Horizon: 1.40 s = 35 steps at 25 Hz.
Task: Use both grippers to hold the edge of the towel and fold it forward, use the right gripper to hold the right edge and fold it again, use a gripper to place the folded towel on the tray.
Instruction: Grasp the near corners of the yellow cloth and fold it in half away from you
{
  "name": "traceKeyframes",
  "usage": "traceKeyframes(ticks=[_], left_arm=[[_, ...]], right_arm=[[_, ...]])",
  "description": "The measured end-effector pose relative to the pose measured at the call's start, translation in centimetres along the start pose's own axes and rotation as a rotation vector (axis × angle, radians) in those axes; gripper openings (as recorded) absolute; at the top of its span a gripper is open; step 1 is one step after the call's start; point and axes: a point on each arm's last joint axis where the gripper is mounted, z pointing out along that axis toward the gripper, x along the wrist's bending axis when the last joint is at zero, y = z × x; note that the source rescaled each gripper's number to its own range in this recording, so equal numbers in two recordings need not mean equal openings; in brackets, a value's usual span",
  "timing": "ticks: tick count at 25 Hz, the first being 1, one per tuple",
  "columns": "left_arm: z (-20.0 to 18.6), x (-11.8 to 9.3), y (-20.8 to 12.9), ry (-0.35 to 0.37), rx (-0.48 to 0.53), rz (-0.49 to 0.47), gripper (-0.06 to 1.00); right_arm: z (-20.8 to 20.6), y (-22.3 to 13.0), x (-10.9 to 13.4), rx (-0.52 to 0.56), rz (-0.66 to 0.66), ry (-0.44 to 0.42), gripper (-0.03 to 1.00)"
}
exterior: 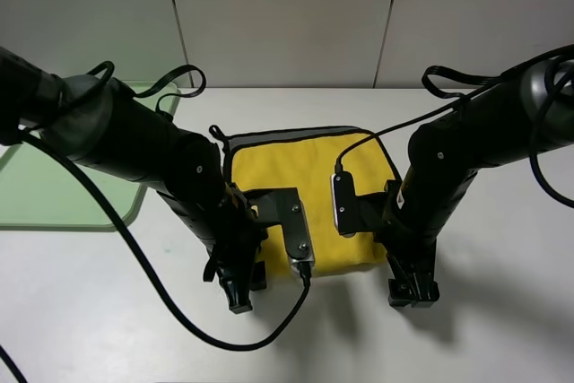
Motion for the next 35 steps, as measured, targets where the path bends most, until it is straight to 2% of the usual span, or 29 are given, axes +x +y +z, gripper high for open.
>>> traceKeyframes(ticks=[5, 10, 12, 14, 29, 35], left_arm=[[0.0, 0.1, 0.1, 0.009, -0.007, 0.001, 0.25], [0.0, 0.2, 0.1, 0.016, -0.012, 0.002, 0.05], [0.0, 0.2, 0.1, 0.017, -0.012, 0.002, 0.01], [0.0, 0.2, 0.1, 0.017, -0.012, 0.002, 0.00], [-0.3, 0.1, 0.1, 0.013, -0.012, 0.006, 0.00], [-0.6, -0.1, 0.0, -0.002, -0.003, 0.007, 0.00]], right_arm=[[0.0, 0.2, -0.2, -0.017, 0.017, -0.013, 0.65], [0.0, 0.3, -0.4, -0.033, 0.021, -0.036, 0.27], [0.0, 0.4, -0.5, -0.040, 0.019, -0.050, 0.12], [0.0, 0.4, -0.6, -0.044, 0.016, -0.058, 0.01], [-0.1, 0.3, -0.5, -0.027, 0.017, -0.034, 0.00], [-1.1, 0.0, 0.1, -0.017, 0.143, -0.010, 0.00]])
